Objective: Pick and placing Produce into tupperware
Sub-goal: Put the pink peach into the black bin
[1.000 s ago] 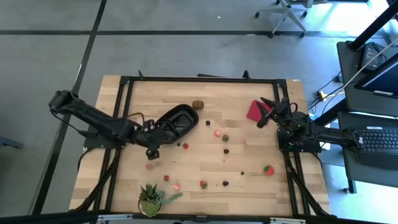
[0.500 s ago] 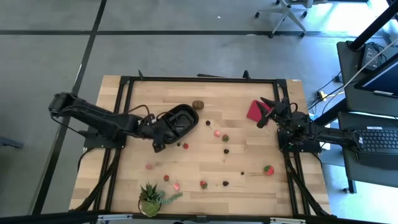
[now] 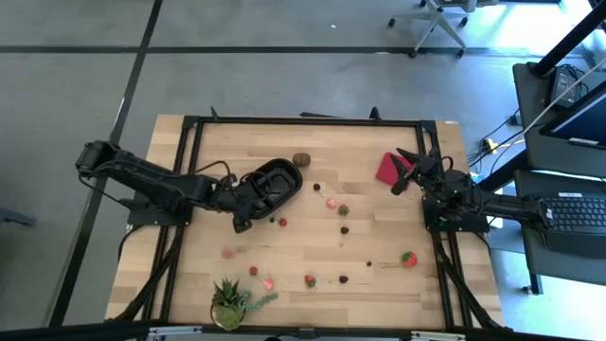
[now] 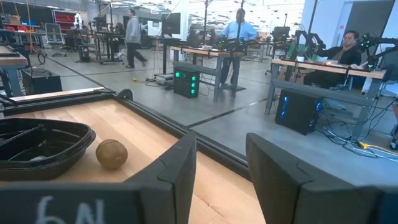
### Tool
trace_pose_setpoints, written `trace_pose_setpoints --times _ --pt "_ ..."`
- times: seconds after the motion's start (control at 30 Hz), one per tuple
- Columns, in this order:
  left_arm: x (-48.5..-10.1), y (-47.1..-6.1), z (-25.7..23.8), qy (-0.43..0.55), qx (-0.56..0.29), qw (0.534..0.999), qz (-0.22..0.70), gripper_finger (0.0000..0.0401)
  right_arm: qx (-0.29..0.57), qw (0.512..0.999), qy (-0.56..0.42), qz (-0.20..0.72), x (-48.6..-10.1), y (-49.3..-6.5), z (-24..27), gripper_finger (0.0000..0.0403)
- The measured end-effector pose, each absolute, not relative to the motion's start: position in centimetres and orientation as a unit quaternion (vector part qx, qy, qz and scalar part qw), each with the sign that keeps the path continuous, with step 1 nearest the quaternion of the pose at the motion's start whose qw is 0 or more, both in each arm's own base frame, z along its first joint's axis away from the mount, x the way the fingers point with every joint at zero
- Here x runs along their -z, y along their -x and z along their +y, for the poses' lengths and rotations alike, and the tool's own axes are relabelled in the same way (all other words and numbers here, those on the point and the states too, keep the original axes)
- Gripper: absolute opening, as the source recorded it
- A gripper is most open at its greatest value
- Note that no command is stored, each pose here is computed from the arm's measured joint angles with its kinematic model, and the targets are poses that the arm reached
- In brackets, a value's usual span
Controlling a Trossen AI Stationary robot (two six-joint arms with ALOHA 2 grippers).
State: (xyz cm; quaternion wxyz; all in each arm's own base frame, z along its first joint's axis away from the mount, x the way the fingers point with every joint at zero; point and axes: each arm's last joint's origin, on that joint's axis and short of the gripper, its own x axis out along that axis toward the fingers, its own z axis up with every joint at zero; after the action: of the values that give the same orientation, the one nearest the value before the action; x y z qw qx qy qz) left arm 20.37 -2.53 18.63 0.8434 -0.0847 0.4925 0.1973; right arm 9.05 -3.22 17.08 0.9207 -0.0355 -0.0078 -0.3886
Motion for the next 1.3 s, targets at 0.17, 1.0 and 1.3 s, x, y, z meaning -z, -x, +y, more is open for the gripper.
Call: trace_pose_setpoints --times 0.17,1.0,1.3 --pt "-18.6 -20.3 -2.7 0.121 -0.185 0.838 0.498 0.0156 0.389 0.921 0.036 -0.008 -17.1 -9.1 -3.2 0.0142" --pt "-18.7 -20.6 -3.2 0.162 -0.131 0.839 0.503 0.026 0.389 0.92 0.047 -0.003 -17.1 -9.0 -3.2 0.0142" --pt "-20.1 -21.6 -5.1 0.173 0.076 0.851 0.49 0.026 0.389 0.92 0.047 -0.003 -17.1 -9.0 -3.2 0.0142"
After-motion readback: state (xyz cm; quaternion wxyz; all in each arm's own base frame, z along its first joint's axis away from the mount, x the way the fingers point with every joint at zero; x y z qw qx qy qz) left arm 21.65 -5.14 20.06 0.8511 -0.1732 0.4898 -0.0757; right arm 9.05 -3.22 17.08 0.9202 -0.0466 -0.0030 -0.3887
